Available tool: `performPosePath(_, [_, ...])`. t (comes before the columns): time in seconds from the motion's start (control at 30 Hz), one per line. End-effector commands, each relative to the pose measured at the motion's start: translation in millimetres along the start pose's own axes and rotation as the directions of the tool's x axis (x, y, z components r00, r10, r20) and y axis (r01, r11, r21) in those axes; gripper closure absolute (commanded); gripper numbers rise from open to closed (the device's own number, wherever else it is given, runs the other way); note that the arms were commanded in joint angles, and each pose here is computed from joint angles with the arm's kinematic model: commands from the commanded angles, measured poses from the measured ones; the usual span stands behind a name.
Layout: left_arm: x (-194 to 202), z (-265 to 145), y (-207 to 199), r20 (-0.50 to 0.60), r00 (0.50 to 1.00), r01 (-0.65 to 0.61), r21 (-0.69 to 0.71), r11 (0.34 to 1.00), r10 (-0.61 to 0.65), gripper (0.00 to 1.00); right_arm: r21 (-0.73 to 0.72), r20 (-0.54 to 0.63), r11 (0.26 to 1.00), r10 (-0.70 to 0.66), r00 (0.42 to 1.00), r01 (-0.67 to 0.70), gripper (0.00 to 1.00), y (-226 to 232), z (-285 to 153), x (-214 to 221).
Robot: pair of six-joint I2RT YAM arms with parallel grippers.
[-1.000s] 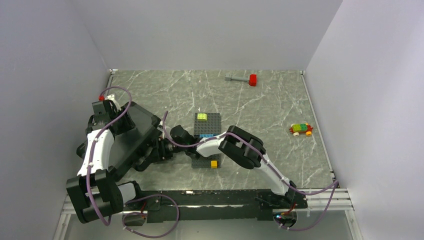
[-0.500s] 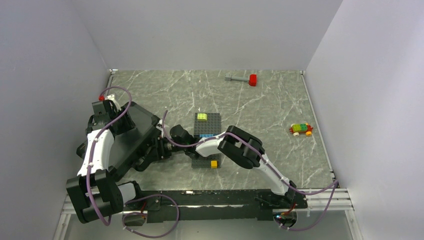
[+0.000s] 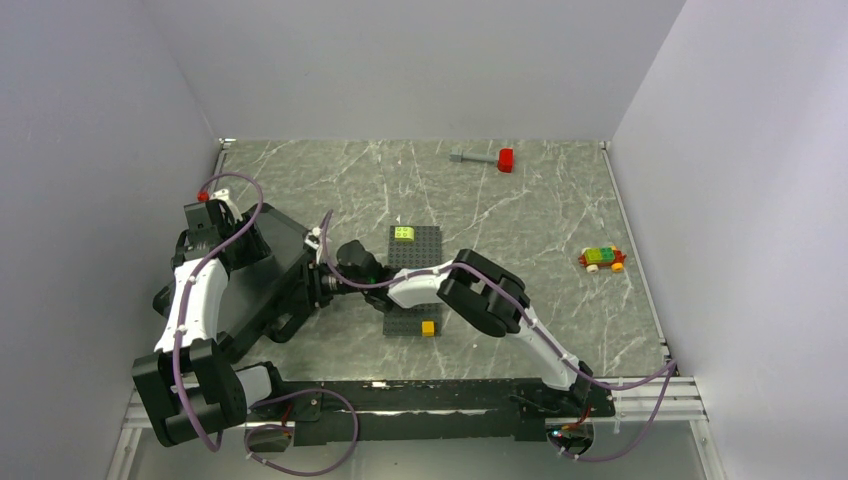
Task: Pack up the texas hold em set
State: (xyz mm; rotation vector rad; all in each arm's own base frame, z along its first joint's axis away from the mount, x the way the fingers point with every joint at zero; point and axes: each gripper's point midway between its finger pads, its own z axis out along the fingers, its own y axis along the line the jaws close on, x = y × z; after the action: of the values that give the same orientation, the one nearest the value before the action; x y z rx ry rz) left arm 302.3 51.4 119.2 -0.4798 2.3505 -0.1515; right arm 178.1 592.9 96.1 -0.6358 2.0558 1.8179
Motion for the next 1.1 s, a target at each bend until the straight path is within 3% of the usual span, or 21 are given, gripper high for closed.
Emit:
performPosePath(0.0, [59,-2,-1,-0.218,0.975,0.038,0.012,0.999,-0.035,0.48,-0.042,0.065,0.995,-0.089,0.994,0.092,0.46,11,7,-28])
performPosePath(0.57, [59,-2,-1,-0.218,0.975,0.037,0.013,0.999,-0.033,0.48,-0.047,0.033,0.994,-0.098,0.995,0.099,0.48,1,19,-26])
performPosePath(0.9, [54,-5,-2,-0.189,0.981,0.034,0.017,0.999,-0.031,0.49,0.029,0.064,0.978,-0.207,0.976,0.205,0.44,9,1,-38])
performPosePath(1.07, [52,-6,-2,-0.178,0.984,0.032,0.013,0.999,-0.029,0.5,0.065,0.038,0.977,-0.205,0.978,0.202,0.52,-5,-2,-26])
